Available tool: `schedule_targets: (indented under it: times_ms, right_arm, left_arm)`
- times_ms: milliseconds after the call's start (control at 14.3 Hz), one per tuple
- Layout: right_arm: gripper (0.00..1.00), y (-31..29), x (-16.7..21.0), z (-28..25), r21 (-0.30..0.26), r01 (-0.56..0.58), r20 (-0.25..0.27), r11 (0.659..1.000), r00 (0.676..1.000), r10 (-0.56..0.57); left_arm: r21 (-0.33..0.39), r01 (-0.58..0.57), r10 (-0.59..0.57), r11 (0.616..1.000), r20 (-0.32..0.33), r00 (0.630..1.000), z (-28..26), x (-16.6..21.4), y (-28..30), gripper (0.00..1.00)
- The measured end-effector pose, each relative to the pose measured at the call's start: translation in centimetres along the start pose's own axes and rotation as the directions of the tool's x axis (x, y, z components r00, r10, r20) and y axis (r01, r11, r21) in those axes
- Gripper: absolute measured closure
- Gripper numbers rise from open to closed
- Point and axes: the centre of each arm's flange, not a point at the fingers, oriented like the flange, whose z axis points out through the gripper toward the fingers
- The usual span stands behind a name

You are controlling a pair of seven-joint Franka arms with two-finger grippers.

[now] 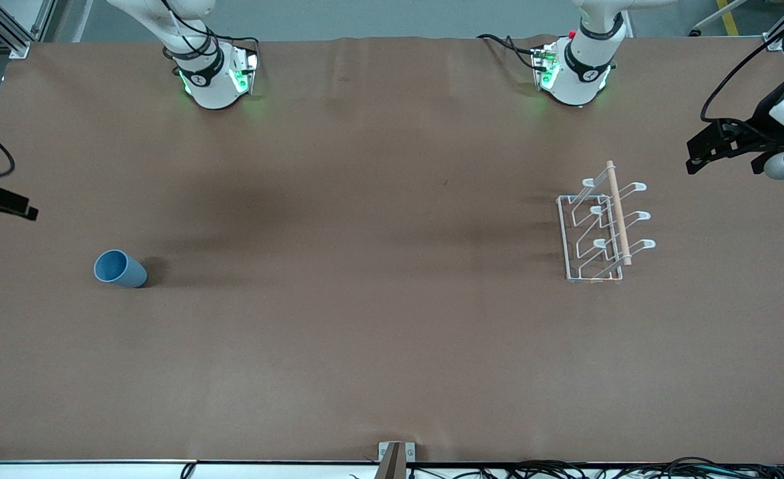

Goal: Hang cup on cup holder
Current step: 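Reach the right gripper to the blue cup and grasp its base, then lift the blue cup with the right gripper while the left gripper approaches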

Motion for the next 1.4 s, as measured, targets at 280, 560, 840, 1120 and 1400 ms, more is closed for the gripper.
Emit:
schedule_targets:
  times_ms: [280, 560, 840, 1120, 1400]
  right_arm:
    - [0.0, 3.9, 1.3, 10.9, 0.009, 0.019, 0.037, 1.0, 0.999, -0.019]
    - [0.02, 5.0, 2.4, 20.0, 0.033, 0.037, 0.125, 0.999, 0.991, -0.04]
    - [0.02, 4.7, 2.8, 25.3, 0.052, 0.056, 0.171, 0.997, 0.983, -0.064]
    - [0.21, 4.5, 3.4, 26.7, 0.046, 0.067, 0.145, 0.997, 0.987, -0.073]
    - [0.63, 4.1, 3.9, 26.5, 0.044, 0.076, 0.129, 0.996, 0.988, -0.081]
  left_arm:
    - [-0.001, 0.004, -0.004, 1.0, 0.01, 1.0, 0.5, 0.3, -0.3, 0.0]
    - [-0.001, 0.008, -0.008, 1.0, 0.011, 1.0, 0.6, 0.4, -0.5, 0.0]
    - [-0.001, 0.009, -0.009, 1.0, 0.011, 1.0, 0.6, 0.4, -0.5, 0.0]
    - [-0.001, 0.01, -0.01, 1.0, 0.012, 1.0, 0.7, 0.4, -0.6, 0.0]
    - [-0.001, 0.011, -0.011, 1.0, 0.012, 1.0, 0.7, 0.4, -0.6, 0.0]
